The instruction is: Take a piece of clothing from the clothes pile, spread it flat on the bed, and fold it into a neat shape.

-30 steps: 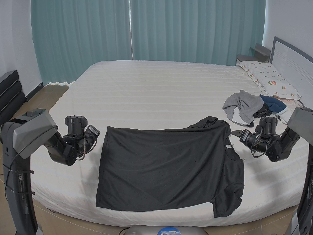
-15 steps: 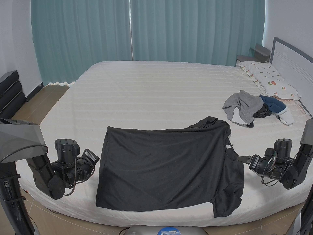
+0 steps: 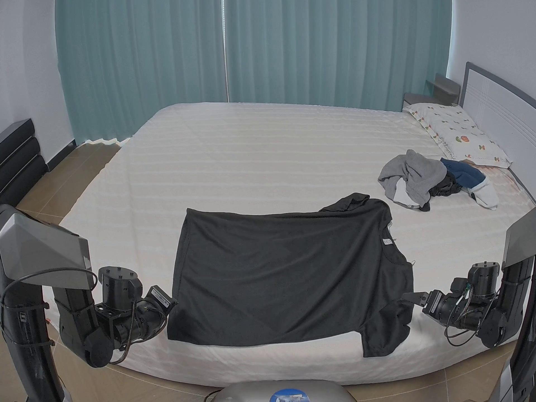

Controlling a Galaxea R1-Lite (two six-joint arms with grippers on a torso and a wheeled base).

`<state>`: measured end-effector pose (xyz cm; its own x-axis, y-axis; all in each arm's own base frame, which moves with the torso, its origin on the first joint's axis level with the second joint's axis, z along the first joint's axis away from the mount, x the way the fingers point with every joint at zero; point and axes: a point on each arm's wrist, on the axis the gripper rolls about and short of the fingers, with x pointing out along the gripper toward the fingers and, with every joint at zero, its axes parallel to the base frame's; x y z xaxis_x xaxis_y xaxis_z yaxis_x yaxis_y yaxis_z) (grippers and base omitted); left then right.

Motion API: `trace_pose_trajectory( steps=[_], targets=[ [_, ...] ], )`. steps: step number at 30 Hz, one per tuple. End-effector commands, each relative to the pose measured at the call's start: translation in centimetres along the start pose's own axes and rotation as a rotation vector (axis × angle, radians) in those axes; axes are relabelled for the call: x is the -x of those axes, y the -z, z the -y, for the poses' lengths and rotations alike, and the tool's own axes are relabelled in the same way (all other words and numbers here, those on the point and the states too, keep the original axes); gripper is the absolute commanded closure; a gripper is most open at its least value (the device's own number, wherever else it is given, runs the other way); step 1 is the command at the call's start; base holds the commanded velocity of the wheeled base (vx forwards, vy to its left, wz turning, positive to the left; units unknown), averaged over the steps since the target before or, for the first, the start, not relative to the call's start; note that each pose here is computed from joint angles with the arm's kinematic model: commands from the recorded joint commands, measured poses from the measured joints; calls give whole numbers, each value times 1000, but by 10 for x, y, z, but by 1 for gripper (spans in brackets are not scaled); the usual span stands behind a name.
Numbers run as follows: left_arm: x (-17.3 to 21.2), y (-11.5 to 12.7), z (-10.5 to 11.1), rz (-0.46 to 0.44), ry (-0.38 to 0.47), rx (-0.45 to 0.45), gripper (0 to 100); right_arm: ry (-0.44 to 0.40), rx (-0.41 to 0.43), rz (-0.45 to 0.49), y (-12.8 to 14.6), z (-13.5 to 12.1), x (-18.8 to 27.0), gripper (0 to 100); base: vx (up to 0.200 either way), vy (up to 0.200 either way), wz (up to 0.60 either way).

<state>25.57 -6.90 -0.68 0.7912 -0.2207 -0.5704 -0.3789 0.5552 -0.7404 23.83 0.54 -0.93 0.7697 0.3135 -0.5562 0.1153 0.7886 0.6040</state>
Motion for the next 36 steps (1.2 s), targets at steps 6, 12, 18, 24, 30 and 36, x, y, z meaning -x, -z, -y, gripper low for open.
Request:
trace_pose_trajectory(
  steps=[6, 12, 18, 24, 30, 36],
  targets=[
    [-2, 1, -1, -3, -2, 40, 100, 14, -13, -33, 6, 6, -5, 0, 0, 0, 0],
    [1, 10, 4, -29, 9, 42, 100, 1, -64, -44, 8, 0, -5, 0, 0, -67, 0],
    [9, 11, 8, -31, 30, 44, 100, -19, -87, -34, 10, -3, -2, 0, 0, -200, 0],
    [16, 8, 14, -15, 55, 38, 100, -34, -78, -48, 16, -8, 1, 0, 0, -133, 0],
    [23, 7, 19, -5, 82, 34, 100, -53, -89, -63, 19, -14, -1, 0, 0, 0, 0],
    [31, 10, 26, -10, 115, 18, 0, -54, -96, -77, 22, -16, -1, 0, 0, 0, 0]
  ],
)
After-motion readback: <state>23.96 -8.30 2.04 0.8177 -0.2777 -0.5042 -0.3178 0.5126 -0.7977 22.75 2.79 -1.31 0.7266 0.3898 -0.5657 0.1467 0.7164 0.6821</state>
